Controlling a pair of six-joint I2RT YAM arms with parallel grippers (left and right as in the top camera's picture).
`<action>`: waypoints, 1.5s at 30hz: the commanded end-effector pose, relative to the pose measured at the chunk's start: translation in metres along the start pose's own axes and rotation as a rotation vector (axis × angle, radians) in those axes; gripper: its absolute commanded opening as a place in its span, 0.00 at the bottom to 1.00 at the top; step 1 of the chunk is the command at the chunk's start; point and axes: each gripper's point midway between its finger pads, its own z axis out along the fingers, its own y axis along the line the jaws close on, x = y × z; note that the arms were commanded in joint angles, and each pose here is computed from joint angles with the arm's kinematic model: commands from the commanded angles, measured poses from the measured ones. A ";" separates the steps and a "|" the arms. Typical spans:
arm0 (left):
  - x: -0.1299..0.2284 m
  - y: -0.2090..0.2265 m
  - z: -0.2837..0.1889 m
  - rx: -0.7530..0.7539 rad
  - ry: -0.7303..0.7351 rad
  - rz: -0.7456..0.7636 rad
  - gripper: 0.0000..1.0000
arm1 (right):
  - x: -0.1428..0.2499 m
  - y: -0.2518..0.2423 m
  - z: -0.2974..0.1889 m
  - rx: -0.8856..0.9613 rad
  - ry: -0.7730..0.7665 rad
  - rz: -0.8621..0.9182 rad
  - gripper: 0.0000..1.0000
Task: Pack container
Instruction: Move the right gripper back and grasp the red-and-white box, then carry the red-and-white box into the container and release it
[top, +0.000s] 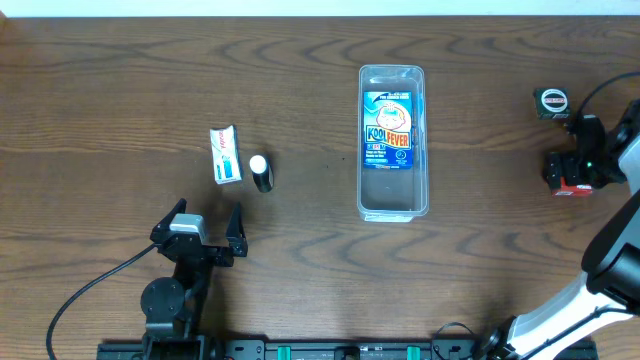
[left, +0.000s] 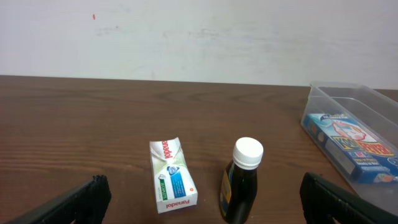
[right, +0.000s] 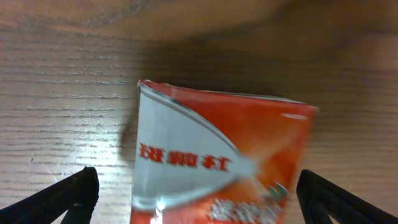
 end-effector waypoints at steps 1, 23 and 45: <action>0.016 0.002 0.001 -0.003 0.053 -0.012 0.98 | 0.005 0.001 0.008 -0.025 0.007 0.011 0.99; 0.016 0.002 0.001 -0.004 0.053 -0.012 0.98 | 0.006 0.002 0.013 -0.031 0.016 0.065 0.77; 0.016 0.002 0.001 -0.004 0.053 -0.012 0.98 | -0.018 0.004 -0.014 -0.027 -0.086 0.121 0.65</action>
